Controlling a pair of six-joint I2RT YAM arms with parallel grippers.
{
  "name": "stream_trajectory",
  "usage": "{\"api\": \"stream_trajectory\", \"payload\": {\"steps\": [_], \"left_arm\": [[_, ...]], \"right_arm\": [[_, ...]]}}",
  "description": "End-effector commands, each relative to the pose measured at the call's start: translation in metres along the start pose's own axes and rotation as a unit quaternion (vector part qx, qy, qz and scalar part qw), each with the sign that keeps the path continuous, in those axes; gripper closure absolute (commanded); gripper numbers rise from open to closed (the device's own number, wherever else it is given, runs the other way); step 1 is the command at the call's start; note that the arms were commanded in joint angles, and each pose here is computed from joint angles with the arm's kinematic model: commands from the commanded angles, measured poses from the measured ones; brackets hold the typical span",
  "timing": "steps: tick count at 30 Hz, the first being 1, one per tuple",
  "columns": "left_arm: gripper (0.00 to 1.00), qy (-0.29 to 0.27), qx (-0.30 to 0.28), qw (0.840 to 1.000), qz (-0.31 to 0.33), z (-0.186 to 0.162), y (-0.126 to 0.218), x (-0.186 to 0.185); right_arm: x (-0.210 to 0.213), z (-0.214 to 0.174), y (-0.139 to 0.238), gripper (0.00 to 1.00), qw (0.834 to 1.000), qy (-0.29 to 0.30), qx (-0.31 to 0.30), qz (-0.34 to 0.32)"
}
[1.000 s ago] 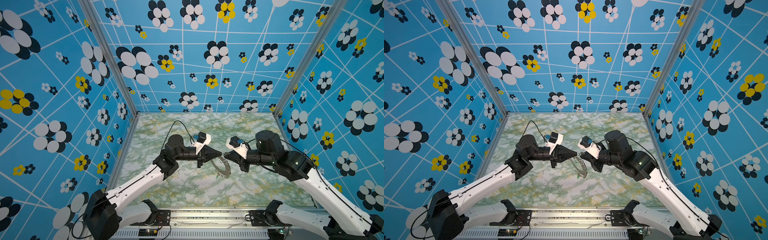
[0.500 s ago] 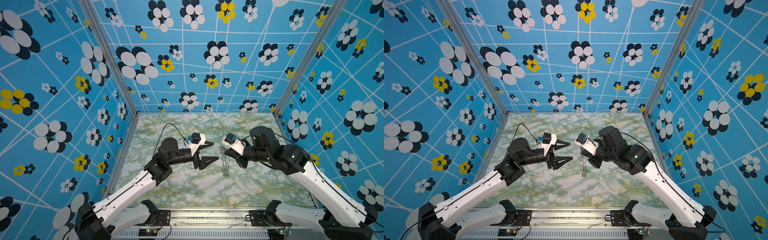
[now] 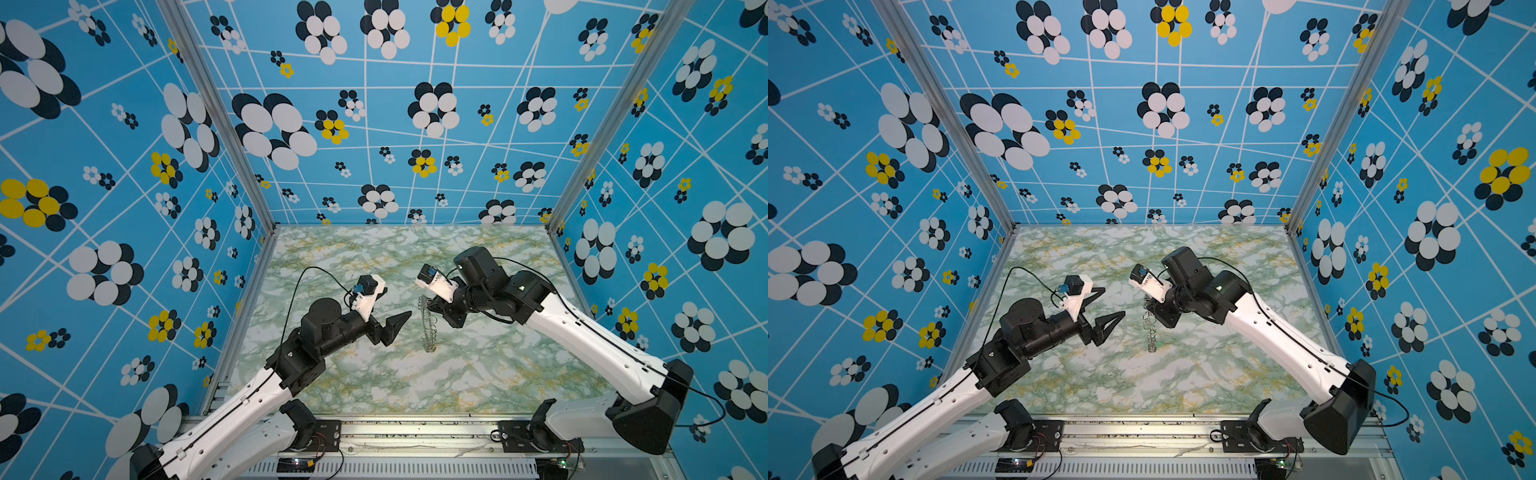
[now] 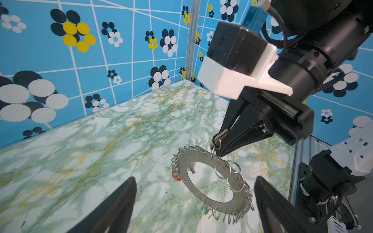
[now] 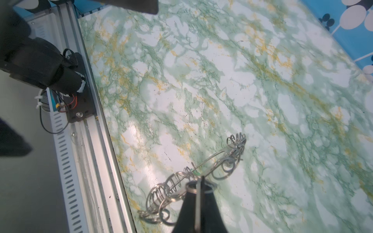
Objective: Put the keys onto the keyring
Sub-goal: 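Lower the ring plate with the right gripper and lay it on the table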
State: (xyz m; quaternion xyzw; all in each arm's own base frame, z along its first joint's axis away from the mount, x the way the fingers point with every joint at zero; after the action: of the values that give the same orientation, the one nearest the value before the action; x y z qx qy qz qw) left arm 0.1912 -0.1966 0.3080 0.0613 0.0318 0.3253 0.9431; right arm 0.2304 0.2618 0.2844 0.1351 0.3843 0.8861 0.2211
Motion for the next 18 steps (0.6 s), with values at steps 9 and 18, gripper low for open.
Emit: {"api": "stream_trajectory", "payload": {"steps": [9, 18], "left_arm": [[0.07, 0.004, 0.020, 0.999, 0.051, -0.010, 0.018, 0.010], [0.06, 0.005, 0.024, 0.998, 0.051, -0.010, 0.018, 0.011]], "right_arm": [[-0.001, 0.048, -0.039, 1.00, 0.996, -0.025, -0.080, 0.030], [-0.036, -0.047, -0.078, 1.00, 0.983, -0.174, 0.049, 0.037]]}}
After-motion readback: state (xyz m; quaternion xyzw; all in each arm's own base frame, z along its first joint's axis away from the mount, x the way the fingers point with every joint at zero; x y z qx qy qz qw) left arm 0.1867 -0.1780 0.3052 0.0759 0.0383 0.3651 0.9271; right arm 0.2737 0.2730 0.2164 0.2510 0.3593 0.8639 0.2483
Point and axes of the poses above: each gripper's point midway between its finger pads, its own y axis back along the fingers, its own x axis along the line the jaws close on, z = x × y, the point moved 5 cm from there along y, back along the fingers, and after that the axes turned 7 degrees about -y, right-handed, at the moved point
